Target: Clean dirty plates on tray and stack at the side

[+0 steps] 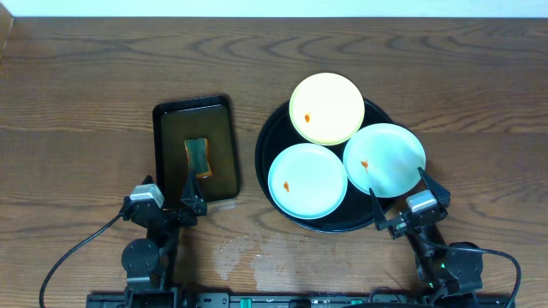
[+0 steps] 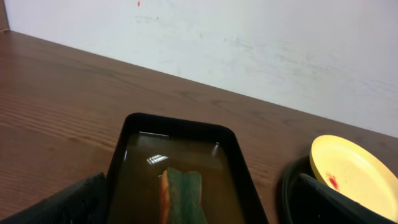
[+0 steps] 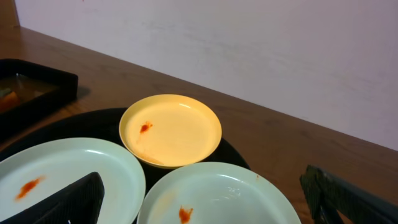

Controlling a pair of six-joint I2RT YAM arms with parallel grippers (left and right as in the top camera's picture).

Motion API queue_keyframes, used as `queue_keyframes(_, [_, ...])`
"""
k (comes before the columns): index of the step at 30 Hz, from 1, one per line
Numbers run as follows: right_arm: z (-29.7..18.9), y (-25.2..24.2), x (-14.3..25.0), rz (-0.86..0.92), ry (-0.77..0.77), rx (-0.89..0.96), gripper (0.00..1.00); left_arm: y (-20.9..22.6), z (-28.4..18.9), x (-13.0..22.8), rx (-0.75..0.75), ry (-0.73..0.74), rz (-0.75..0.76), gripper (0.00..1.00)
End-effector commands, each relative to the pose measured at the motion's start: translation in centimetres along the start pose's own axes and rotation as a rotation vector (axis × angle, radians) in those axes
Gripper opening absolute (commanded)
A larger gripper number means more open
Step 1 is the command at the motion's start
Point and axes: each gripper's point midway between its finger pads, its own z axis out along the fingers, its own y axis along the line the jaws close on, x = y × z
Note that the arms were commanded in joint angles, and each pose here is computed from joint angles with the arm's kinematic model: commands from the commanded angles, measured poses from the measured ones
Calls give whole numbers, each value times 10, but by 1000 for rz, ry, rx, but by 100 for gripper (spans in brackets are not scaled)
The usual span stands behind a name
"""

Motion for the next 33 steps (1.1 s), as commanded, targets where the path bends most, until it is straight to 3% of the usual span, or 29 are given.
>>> queue_keyframes(1, [0, -1, 1, 4, -1, 5, 99, 0, 0, 14, 7, 48, -11, 95])
queue_keyframes(33, [0, -1, 1, 5, 0, 5, 99, 4, 0, 9, -18, 28, -6, 95])
